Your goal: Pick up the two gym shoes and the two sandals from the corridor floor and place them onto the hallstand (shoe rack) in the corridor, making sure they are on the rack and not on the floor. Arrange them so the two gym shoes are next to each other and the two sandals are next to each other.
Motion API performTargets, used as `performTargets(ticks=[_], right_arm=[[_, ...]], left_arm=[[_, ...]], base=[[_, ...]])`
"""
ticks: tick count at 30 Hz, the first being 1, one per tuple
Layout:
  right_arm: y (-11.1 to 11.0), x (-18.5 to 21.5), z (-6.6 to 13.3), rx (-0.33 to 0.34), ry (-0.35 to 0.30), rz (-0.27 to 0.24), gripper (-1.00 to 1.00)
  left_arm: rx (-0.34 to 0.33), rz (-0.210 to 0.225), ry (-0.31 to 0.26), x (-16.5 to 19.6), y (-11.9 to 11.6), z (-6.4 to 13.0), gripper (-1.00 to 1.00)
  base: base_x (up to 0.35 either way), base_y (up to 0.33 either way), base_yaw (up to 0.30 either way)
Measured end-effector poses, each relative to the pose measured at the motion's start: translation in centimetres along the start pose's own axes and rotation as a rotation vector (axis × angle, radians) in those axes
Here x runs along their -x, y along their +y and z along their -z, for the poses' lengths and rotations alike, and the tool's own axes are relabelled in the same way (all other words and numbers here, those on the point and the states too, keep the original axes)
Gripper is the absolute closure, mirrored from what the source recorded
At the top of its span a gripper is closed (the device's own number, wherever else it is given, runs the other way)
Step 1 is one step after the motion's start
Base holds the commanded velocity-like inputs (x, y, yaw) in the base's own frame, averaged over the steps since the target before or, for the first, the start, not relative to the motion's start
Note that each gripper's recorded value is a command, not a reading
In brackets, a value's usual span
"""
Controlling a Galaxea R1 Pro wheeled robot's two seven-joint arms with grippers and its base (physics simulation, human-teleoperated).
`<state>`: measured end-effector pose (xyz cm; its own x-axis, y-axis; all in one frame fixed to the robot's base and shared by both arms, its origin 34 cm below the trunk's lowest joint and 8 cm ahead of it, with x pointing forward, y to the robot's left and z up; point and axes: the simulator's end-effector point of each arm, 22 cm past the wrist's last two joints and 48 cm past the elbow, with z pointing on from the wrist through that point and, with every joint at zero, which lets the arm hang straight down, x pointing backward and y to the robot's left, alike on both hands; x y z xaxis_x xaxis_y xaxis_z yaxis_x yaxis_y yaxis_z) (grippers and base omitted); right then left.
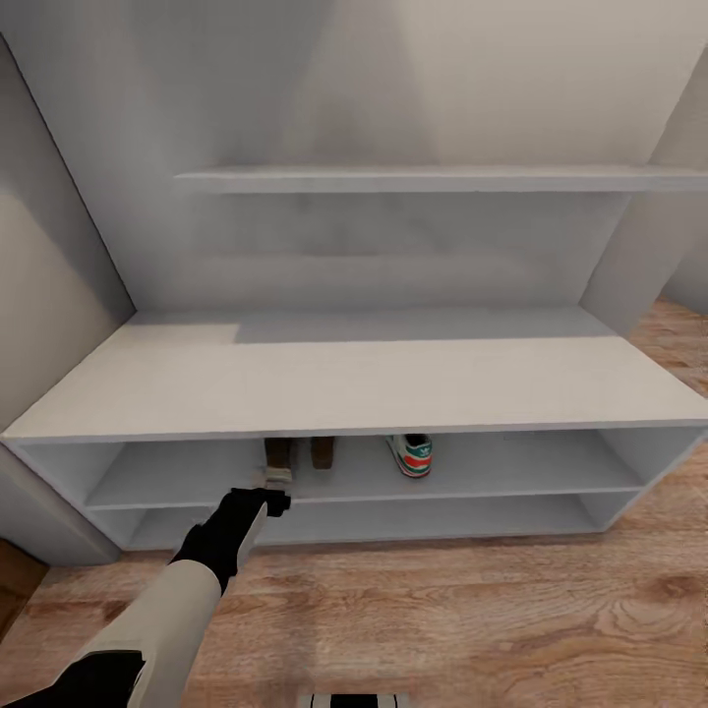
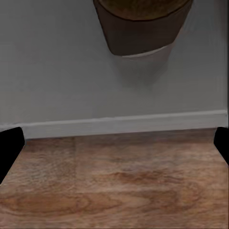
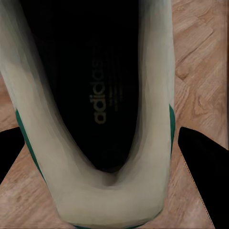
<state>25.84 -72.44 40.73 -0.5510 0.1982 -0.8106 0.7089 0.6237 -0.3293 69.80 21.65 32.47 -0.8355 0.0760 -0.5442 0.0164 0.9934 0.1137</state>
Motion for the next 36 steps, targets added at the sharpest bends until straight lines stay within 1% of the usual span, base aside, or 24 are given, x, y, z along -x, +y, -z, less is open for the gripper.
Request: performTargets(ticks=[11, 25, 29, 30, 31, 33, 34, 35, 36], right_arm=[[0.0, 0.0, 0.0, 0.001, -0.001, 0.001, 1.0], [0.1, 0.0, 0.0, 0.002, 0.0, 0.001, 1.0], [0.1, 0.0, 0.0, 0.002, 0.001, 0.002, 1.0], [0.2, -0.1, 0.0, 0.003, 0.002, 0.002, 1.0], [0.2, -0.1, 0.0, 0.004, 0.003, 0.002, 1.0], [0.2, -0.1, 0.0, 0.004, 0.004, 0.002, 1.0], [0.2, -0.2, 0.0, 0.004, 0.004, 0.002, 1.0], [0.2, -0.2, 0.0, 0.005, 0.004, 0.002, 1.0], [0.2, -0.1, 0.0, 0.005, 0.004, 0.002, 1.0]], left_arm=[[0.001, 0.0, -0.003, 0.1, 0.0, 0.0, -1.0], [0.001, 0.0, -0.005, 0.1, 0.0, 0.0, -1.0], [-0.003, 0.01, -0.077, 1.3, -0.2, 0.0, -1.0], [-0.015, 0.017, -0.124, 0.9, -0.4, -0.1, -1.0], [-0.032, 0.019, -0.142, 0.2, -0.8, -0.2, -1.0], [-0.058, 0.019, -0.151, -0.9, -1.4, -0.3, -1.0], [-0.146, 0.016, -0.174, -3.7, -3.0, -0.3, -1.0], [-0.168, 0.014, -0.165, -5.8, -3.5, -0.3, -1.0], [-0.187, 0.013, -0.176, -6.4, -3.8, -0.2, -1.0]], base=[[-0.329, -0.041, 0.0], [-0.228, -0.206, 0.0], [-0.217, -0.181, 0.0], [-0.095, -0.074, 0.0], [-0.076, -0.059, 0.0], [-0.04, -0.031, 0.0], [-0.016, -0.012, 0.0], [-0.013, -0.01, 0.0], [-0.01, -0.008, 0.0]])
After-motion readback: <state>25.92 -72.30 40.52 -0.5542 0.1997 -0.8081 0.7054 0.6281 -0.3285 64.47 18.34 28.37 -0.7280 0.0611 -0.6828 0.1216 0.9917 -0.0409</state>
